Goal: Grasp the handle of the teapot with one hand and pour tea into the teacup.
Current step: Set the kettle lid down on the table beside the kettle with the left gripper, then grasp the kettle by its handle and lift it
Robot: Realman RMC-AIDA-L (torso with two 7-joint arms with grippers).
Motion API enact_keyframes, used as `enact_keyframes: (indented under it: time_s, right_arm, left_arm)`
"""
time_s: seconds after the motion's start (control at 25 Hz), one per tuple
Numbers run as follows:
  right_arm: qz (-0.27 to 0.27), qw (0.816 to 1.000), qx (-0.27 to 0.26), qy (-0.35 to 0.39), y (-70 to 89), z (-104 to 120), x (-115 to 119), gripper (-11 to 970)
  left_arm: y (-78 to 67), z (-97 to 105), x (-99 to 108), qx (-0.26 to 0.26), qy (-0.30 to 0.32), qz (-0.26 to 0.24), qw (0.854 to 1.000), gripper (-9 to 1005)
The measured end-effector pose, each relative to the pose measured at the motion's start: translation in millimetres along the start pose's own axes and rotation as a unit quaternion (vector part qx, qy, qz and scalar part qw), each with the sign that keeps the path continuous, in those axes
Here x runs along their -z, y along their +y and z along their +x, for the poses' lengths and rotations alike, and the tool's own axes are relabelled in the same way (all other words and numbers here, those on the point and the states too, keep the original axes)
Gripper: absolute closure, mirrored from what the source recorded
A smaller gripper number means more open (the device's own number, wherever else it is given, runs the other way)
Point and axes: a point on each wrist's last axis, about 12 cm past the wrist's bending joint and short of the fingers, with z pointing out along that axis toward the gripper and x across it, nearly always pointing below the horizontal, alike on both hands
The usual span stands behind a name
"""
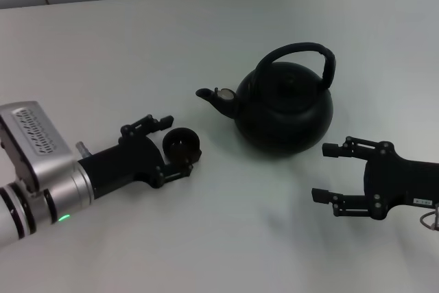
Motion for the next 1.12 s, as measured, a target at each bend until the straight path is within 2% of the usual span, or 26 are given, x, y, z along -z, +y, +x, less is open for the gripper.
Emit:
enact_keyframes:
  time_s: [0.12, 0.16, 0.2, 0.24, 0.28, 0.32, 0.36, 0.4, 0.44, 0.48, 0.52, 0.56, 0.6, 0.64, 0.68, 0.76, 1.12]
  right_arm:
    - [0.001, 1.000, 0.000, 0.000, 0.2, 0, 1, 156]
    - [0.001, 1.000, 0.000, 0.000, 0.1, 0, 1, 156]
    - [0.001, 1.000, 0.000, 0.000, 0.1, 0, 1, 156]
    - [0.002, 1.000, 0.000, 0.000, 0.0, 0, 1, 156]
    - [0.002, 1.000, 0.000, 0.000, 0.0, 0, 1, 156]
    - [0.002, 1.000, 0.000, 0.000, 0.0, 0, 1, 156]
    - [0.003, 1.000, 0.000, 0.000, -0.1, 0, 1, 156]
    - [0.003, 1.000, 0.000, 0.000, -0.1, 0, 1, 156]
    - [0.005, 1.000, -0.001, -0.001, -0.3, 0, 2, 156]
    - [0.006, 1.000, -0.001, -0.001, -0.5, 0, 2, 156]
    - [0.008, 1.000, -0.001, -0.002, -0.7, 0, 2, 156]
    - [0.011, 1.000, -0.001, -0.003, -1.5, 0, 3, 156]
    - [0.011, 1.000, -0.001, -0.003, -1.5, 0, 3, 156]
    - [0.016, 1.000, -0.002, -0.006, -2.6, -1, 5, 156]
    - [0.016, 1.000, -0.002, -0.006, -2.6, -1, 5, 156]
    - [0.017, 1.000, -0.001, -0.010, -3.3, -2, 5, 156]
    - [0.016, 1.000, 0.001, -0.012, -4.3, -3, 4, 156]
  left_arm:
    - [3.6, -3, 6, -0.001, -0.022, -0.007, 1.000, 183]
    - [8.4, -7, 17, -0.001, -0.049, -0.011, 0.999, 183]
    - [8.4, -7, 17, -0.001, -0.049, -0.011, 0.999, 183]
    - [12.5, -10, 32, 0.004, -0.077, -0.011, 0.997, 183]
    - [12.5, -10, 32, 0.004, -0.077, -0.011, 0.997, 183]
    - [14.1, -11, 47, 0.011, -0.097, -0.009, 0.995, 183]
    - [14.5, -12, 71, 0.019, -0.123, -0.004, 0.992, 183]
    - [14.5, -12, 71, 0.019, -0.123, -0.004, 0.992, 183]
    - [11.2, -12, 101, 0.028, -0.144, 0.002, 0.989, 183]
    - [11.2, -12, 101, 0.028, -0.144, 0.002, 0.989, 183]
    - [10.0, -11, 115, 0.033, -0.147, 0.002, 0.989, 183]
    - [6.7, -10, 137, 0.043, -0.152, 0.007, 0.987, 183]
    - [6.7, -10, 137, 0.043, -0.152, 0.007, 0.987, 183]
    - [2.7, -6, 155, 0.052, -0.149, 0.008, 0.987, 183]
    - [2.7, -6, 155, 0.052, -0.149, 0.008, 0.987, 183]
    - [-3.3, 1, 172, 0.064, -0.141, 0.002, 0.988, 183]
    - [-5.5, 3, 174, 0.061, -0.136, 0.004, 0.989, 184]
